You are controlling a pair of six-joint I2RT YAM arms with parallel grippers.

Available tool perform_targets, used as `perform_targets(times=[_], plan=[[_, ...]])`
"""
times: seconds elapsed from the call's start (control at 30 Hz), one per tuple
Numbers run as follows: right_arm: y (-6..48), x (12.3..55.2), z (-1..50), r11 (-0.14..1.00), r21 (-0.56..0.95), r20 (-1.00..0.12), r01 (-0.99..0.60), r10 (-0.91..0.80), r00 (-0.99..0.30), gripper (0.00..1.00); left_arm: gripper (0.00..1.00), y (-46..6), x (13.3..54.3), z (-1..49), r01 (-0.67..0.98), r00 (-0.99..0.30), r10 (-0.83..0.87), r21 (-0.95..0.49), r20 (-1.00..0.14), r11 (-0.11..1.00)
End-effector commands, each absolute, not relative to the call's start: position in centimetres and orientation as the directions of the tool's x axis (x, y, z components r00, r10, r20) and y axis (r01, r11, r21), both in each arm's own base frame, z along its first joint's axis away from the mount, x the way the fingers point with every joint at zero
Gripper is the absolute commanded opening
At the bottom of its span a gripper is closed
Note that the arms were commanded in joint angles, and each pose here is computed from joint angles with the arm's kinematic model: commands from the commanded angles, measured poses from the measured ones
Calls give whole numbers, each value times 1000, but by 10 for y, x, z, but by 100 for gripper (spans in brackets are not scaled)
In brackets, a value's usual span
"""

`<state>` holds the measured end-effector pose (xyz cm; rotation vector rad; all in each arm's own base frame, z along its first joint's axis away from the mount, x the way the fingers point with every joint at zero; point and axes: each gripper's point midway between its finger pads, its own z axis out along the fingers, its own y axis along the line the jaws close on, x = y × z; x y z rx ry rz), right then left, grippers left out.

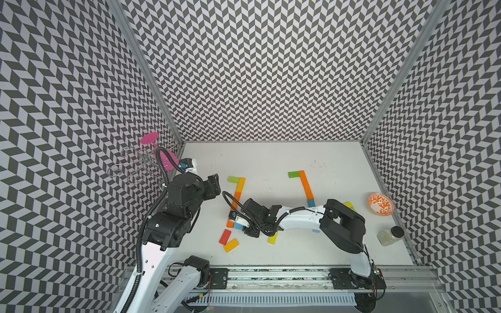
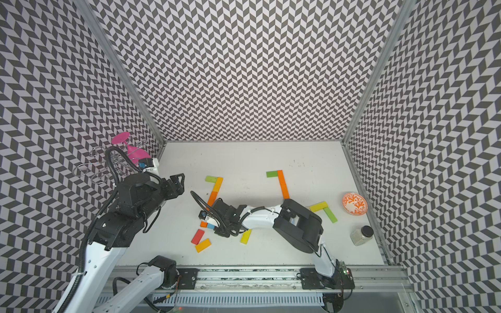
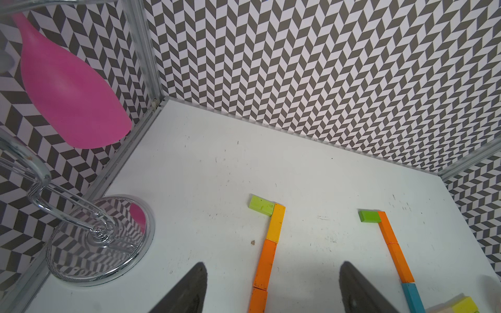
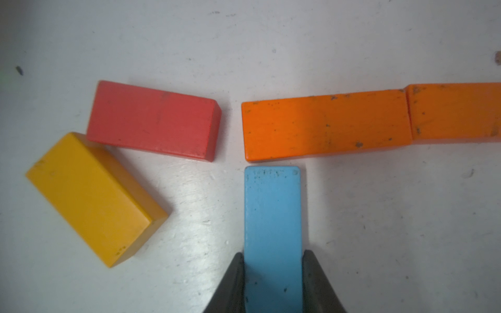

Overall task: Assemble a giraffe with building blocks
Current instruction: Assemble the building block at the center of the board, then pick up the building block from the center of the board.

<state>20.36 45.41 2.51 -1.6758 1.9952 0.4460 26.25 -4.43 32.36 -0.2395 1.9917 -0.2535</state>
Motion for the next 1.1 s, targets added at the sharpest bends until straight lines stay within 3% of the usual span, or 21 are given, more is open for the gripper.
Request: perform_targets(times=[0.0, 0.43, 0.8, 0.9, 1.07], plan=[[457, 204, 19, 166, -76, -552, -983, -828, -98, 29, 78, -41, 263, 331, -55, -384, -284, -285, -879, 957], [459, 208, 16, 163, -92, -537, -982, -839, -89, 34, 78, -40, 263, 331, -51, -383, -269, -270, -884, 961], [458, 206, 66, 222, -88, -601, -971, -789, -125, 70, 78, -39, 262, 331, -51, -379, -261, -262, -888, 964], [453, 214, 104, 340, -77, -663, -937, -720, -207, 76, 78, -39, 261, 332, -46, -378, -261, -264, -888, 964], [410, 243, 152, 738, 60, -708, -673, -444, -550, 79, 78, -43, 262, 328, -30, -380, -266, -276, -886, 961]])
